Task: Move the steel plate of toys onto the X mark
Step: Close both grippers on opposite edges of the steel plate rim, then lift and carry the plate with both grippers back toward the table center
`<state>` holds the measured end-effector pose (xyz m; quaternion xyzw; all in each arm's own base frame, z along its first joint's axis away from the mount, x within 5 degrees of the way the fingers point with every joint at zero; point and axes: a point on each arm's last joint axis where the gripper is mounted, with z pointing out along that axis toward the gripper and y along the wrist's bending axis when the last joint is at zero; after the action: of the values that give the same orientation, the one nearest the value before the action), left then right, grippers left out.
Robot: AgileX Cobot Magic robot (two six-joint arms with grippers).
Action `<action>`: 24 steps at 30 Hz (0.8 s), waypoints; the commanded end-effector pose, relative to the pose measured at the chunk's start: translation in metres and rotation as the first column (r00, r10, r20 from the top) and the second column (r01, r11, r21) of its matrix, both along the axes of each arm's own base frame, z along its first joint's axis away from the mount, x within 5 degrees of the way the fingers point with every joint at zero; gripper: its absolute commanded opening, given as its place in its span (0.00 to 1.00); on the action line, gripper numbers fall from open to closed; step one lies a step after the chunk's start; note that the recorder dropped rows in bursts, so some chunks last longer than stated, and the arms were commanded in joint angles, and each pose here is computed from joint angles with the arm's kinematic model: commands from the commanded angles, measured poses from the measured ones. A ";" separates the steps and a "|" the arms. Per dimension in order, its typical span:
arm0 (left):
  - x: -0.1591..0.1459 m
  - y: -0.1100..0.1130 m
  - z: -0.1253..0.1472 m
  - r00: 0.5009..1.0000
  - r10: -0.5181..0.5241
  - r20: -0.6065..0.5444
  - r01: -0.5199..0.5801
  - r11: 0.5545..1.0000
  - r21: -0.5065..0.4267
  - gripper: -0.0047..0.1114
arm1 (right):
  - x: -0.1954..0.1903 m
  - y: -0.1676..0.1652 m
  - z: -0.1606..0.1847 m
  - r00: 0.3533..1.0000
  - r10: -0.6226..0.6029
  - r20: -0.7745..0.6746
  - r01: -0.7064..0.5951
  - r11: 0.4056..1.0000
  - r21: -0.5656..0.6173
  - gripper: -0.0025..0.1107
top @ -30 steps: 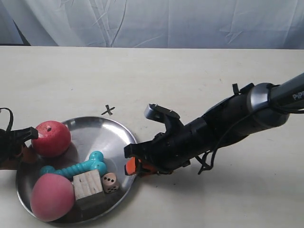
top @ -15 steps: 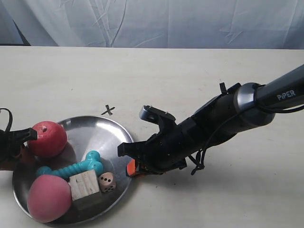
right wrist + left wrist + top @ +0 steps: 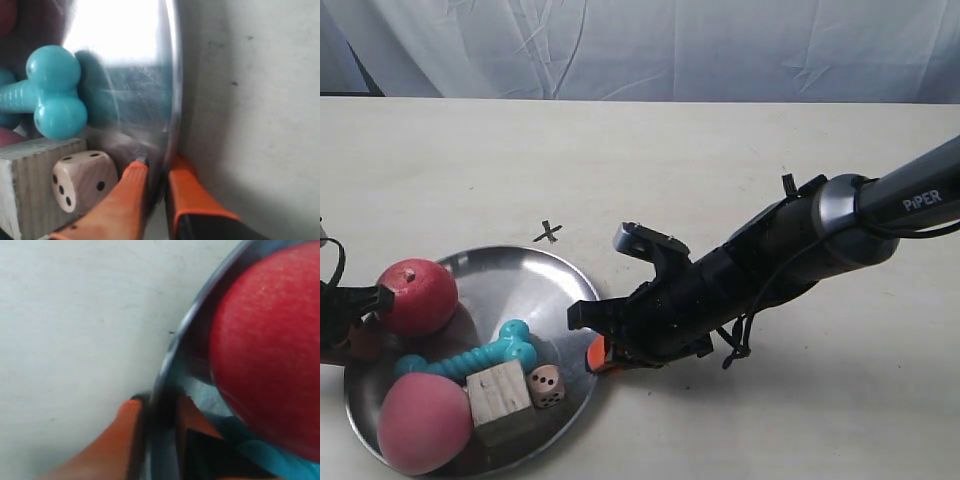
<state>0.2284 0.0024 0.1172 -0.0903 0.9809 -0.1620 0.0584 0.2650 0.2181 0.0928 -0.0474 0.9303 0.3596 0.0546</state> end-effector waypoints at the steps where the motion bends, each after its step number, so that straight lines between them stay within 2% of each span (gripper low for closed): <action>1: -0.011 -0.006 -0.006 0.994 -0.046 -0.099 0.041 0.998 -0.057 0.04 | -0.006 0.006 0.002 0.997 0.081 0.009 -0.082 0.996 0.024 0.03; 11: -0.008 -0.008 -0.002 0.994 -0.045 -0.104 0.036 0.996 -0.086 0.04 | -0.005 0.007 0.007 0.997 0.075 0.018 -0.076 0.996 0.036 0.02; 16: -0.003 -0.008 0.002 0.994 -0.051 -0.101 0.041 0.994 -0.102 0.04 | 0.004 0.016 0.019 0.993 0.113 0.041 -0.115 0.991 0.075 0.01; 24: 0.009 -0.008 0.013 0.995 -0.051 -0.090 0.040 0.992 -0.119 0.04 | 0.027 0.026 0.040 0.987 0.148 0.065 -0.147 0.989 -0.009 0.01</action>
<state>0.2375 0.0061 0.1227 -0.0693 0.9835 -0.1621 0.0407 0.2927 0.2293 0.1150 -0.1014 0.9352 0.3311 0.0741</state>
